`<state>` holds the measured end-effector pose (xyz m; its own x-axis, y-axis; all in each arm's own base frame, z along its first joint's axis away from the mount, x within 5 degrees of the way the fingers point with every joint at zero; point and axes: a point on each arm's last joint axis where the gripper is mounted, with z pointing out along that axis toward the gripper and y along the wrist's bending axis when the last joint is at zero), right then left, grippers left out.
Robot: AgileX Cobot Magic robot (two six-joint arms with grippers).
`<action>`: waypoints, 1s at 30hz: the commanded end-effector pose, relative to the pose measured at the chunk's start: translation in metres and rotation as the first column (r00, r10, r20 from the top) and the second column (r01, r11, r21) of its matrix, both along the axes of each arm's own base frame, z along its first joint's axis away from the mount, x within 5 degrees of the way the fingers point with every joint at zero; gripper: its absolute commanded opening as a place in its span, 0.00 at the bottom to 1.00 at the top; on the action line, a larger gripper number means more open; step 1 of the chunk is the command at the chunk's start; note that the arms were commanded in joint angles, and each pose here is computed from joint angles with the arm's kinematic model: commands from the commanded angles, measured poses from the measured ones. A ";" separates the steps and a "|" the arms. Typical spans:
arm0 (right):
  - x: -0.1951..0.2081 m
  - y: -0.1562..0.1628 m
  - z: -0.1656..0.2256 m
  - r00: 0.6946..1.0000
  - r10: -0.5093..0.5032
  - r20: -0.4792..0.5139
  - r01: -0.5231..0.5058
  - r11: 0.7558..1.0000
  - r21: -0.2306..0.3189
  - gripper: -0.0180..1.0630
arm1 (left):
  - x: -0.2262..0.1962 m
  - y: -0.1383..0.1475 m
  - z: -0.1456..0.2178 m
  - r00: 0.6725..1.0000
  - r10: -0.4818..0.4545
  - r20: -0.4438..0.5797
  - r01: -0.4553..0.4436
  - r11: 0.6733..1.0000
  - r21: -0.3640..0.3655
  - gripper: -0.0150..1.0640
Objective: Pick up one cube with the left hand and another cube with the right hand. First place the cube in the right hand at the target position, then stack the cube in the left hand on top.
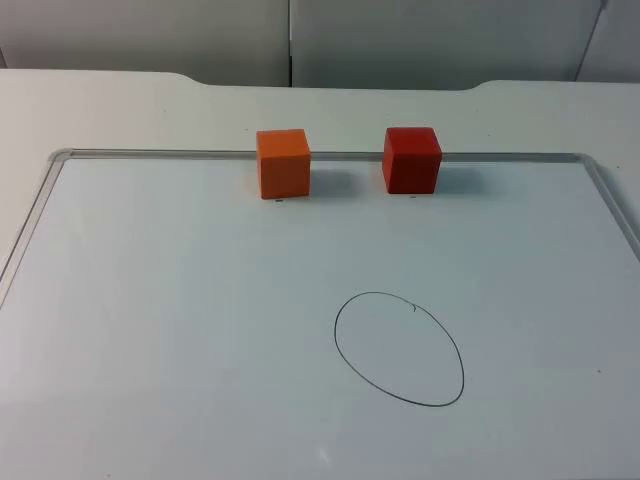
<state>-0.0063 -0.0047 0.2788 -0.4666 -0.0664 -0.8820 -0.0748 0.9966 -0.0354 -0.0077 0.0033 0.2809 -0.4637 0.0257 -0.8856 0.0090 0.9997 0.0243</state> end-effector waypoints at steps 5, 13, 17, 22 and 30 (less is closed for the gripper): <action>-0.001 0.000 0.016 0.991 0.020 0.129 -0.016 0.999 -0.030 0.98 | 0.001 0.000 -0.001 1.000 0.001 0.004 -0.001 1.000 -0.005 0.99; 0.017 0.002 0.049 0.986 0.036 0.162 -0.027 0.998 -0.055 0.98 | 0.001 0.000 -0.001 1.000 0.001 0.004 -0.001 1.000 -0.005 0.99; 0.046 0.005 0.074 0.989 0.085 0.117 -0.067 0.986 -0.151 0.98 | 0.001 0.000 -0.001 1.000 0.001 0.004 -0.001 1.000 -0.005 0.99; 0.087 0.010 0.107 0.994 0.089 0.067 -0.078 0.985 -0.151 0.98 | 0.001 0.000 -0.001 1.000 0.001 0.004 -0.001 1.000 -0.005 0.99; 0.154 0.021 0.145 0.993 0.112 0.026 -0.109 0.990 -0.090 0.98 | 0.001 0.000 -0.001 1.000 0.001 0.004 -0.001 1.000 -0.005 0.99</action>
